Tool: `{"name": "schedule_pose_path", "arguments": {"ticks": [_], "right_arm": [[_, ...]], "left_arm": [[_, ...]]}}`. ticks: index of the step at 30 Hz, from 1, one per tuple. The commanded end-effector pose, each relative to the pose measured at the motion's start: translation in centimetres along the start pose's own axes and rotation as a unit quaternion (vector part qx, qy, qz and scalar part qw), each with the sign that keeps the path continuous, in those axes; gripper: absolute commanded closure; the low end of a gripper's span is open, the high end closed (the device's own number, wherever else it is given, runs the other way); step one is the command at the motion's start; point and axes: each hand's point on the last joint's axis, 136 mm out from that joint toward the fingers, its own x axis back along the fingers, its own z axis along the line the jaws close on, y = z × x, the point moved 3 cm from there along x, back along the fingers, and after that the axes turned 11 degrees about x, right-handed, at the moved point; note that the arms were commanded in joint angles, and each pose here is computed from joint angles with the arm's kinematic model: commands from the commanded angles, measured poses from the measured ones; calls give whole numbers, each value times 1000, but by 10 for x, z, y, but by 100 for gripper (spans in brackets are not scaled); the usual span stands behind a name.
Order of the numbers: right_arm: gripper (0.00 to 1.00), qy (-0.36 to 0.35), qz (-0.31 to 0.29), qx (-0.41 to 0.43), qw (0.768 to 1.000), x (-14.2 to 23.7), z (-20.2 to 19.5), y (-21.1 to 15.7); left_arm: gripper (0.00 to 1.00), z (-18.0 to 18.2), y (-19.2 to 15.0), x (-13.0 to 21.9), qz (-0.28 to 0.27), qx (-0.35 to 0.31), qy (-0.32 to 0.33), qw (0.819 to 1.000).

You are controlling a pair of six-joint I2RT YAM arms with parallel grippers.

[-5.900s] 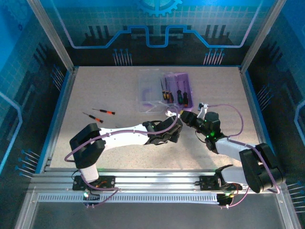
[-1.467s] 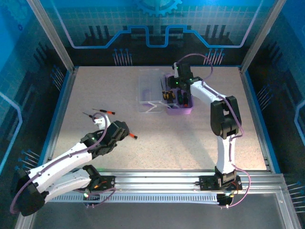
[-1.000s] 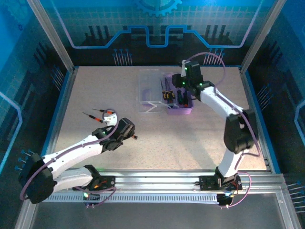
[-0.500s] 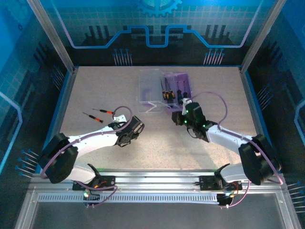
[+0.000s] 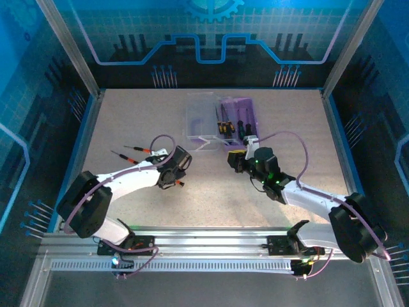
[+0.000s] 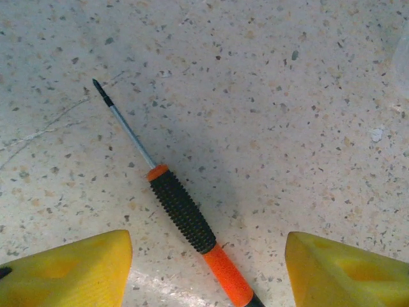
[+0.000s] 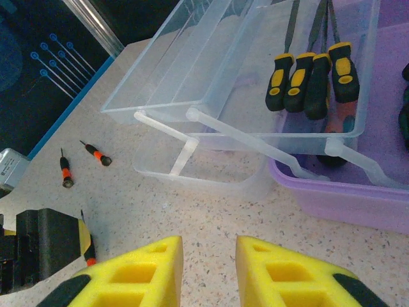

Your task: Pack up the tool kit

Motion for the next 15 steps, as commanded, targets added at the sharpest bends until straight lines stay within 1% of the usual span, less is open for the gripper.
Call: {"name": "schedule_pose_path", "arguments": {"ticks": [1, 6, 8, 10, 13, 15], "right_arm": [[71, -17, -16, 4, 1000, -1, -4, 1], [70, -26, -14, 3, 1000, -2, -7, -1], [70, -23, -15, 2, 1000, -1, -6, -1], [70, -22, -15, 2, 1000, -1, -6, -1], [69, -29, -17, 3, 999, 0, -7, 0], [69, -29, -19, 3, 999, 1, -7, 2]], "left_arm": [[35, -7, -1, -1, 20, -19, 0, 1000], [36, -8, 0, -11, 31, -19, 16, 999], [41, -5, -1, -17, 32, -15, 24, 999], [47, -4, -2, -22, 34, -10, 25, 999], [53, 2, -3, -26, 31, 1, 32, 999], [54, 5, -3, -27, 29, 6, 35, 999]]}}
